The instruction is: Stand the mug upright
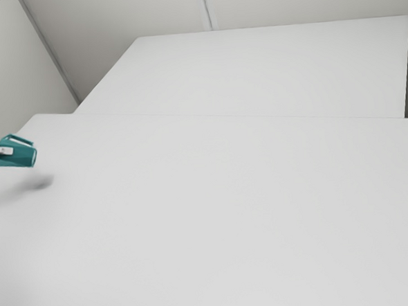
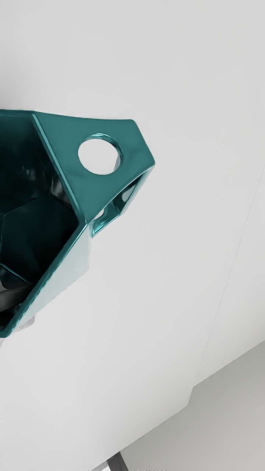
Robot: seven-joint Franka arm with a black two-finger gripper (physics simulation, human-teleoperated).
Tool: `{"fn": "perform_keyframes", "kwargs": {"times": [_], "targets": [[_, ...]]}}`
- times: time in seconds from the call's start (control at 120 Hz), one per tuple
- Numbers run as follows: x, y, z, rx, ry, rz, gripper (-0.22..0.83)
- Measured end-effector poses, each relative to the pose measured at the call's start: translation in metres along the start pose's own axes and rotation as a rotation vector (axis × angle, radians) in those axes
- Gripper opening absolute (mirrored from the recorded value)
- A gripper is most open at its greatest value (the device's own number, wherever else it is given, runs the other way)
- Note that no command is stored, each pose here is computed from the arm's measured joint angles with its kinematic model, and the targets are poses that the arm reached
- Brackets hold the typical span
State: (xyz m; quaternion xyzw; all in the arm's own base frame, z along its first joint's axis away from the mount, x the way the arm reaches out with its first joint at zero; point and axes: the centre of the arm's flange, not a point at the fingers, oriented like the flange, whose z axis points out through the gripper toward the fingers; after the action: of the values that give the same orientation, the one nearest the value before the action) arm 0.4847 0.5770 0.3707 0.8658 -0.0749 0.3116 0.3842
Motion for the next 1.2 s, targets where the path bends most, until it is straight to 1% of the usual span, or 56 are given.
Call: {"fn": "perform_keyframes", "kwargs": {"times": [0.067, 0.167, 0.267, 0.375, 0.483, 0.533, 0.633, 0.742, 0.867, 0.983, 1.092, 1.2], "targets": [[0.006, 0.023, -0.005, 0.017, -0.059, -0.022, -0.17], [0.033, 0.073, 0.013, 0.057, -0.193, -0.024, -0.17], [0.076, 0.126, 0.059, 0.121, -0.369, 0.03, -0.17], [0.093, 0.18, 0.1, 0.186, -0.489, 0.06, -0.17], [0.117, 0.219, 0.148, 0.264, -0.606, 0.126, -0.17], [0.122, 0.238, 0.171, 0.291, -0.649, 0.152, -0.17], [0.123, 0.283, 0.216, 0.339, -0.715, 0.204, -0.17], [0.11, 0.312, 0.254, 0.382, -0.746, 0.228, -0.17], [0.103, 0.331, 0.287, 0.43, -0.743, 0.243, -0.17], [0.081, 0.348, 0.311, 0.468, -0.732, 0.237, -0.17], [0.065, 0.365, 0.321, 0.514, -0.711, 0.236, -0.17], [0.045, 0.376, 0.337, 0.558, -0.71, 0.233, -0.17]]}}
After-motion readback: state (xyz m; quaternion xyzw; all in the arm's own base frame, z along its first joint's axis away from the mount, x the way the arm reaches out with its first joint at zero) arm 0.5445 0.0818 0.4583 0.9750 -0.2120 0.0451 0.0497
